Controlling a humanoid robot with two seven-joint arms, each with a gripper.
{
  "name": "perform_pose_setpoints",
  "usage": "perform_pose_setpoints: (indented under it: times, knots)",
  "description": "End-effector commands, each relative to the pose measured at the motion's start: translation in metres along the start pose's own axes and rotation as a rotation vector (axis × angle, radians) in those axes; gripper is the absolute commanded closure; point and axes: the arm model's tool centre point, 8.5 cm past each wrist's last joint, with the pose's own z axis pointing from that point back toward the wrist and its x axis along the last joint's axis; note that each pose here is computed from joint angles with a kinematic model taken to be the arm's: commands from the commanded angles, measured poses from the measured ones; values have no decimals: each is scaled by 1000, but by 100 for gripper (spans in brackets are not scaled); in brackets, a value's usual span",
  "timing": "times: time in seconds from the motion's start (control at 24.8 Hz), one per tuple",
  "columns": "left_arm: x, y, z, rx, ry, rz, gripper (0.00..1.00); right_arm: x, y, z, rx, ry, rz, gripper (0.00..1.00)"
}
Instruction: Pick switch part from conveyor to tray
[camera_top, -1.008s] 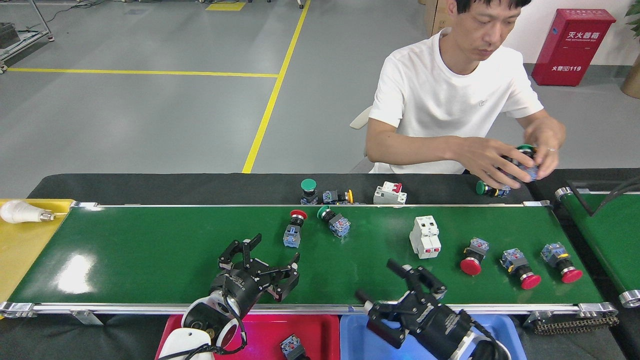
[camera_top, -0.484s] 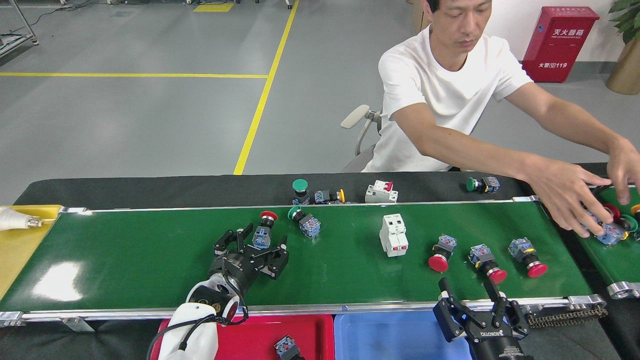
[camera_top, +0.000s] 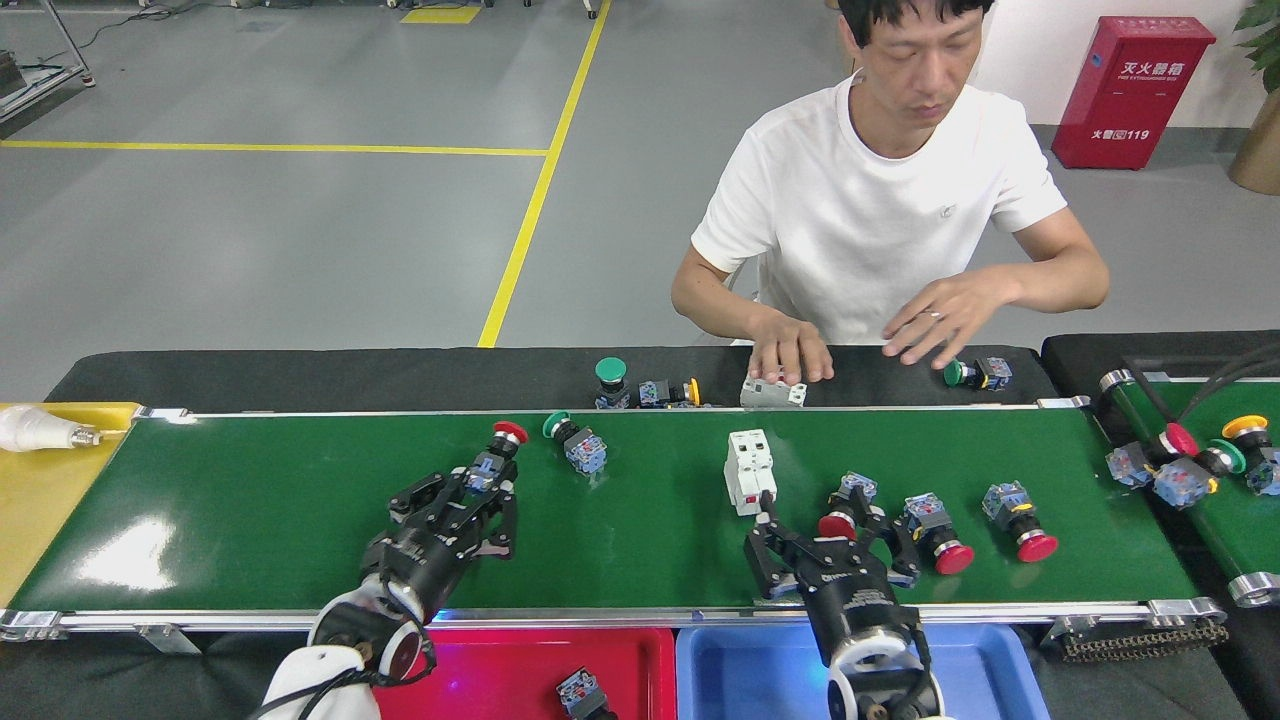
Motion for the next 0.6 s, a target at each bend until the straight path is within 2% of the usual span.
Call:
perform_pose_setpoints:
  times: [0.0, 0.16, 0.28, 0.36, 0.44, 0.48, 0.52, 0.56]
  knots:
    - [-3, 7, 25, 28, -10, -37, 88, 19, -2, -7, -6, -18, 3, 2]
    - [6, -22, 93, -35, -4, -49, 84, 34, 0, -22, 17, -43, 2, 2]
    - [14, -35, 115, -74, -10, -44, 78, 40, -1, -28, 19, -61, 16, 2]
    - [16, -43, 123, -101, -17, -46, 70, 42, 0, -32, 26, -68, 26, 2]
    - [15, -44, 125, -109, -21, -57, 54, 42, 5, -35, 43, -69, 37, 2]
    - [15, -45, 125, -109, -24, -58, 42, 43, 6, -38, 51, -74, 46, 2]
    - [15, -44, 125, -107, -23, -58, 25, 44, 5, -42, 45, -77, 48, 3]
    - [14, -44, 125, -106, -21, -58, 0, 43, 3, -46, 37, -76, 38, 5]
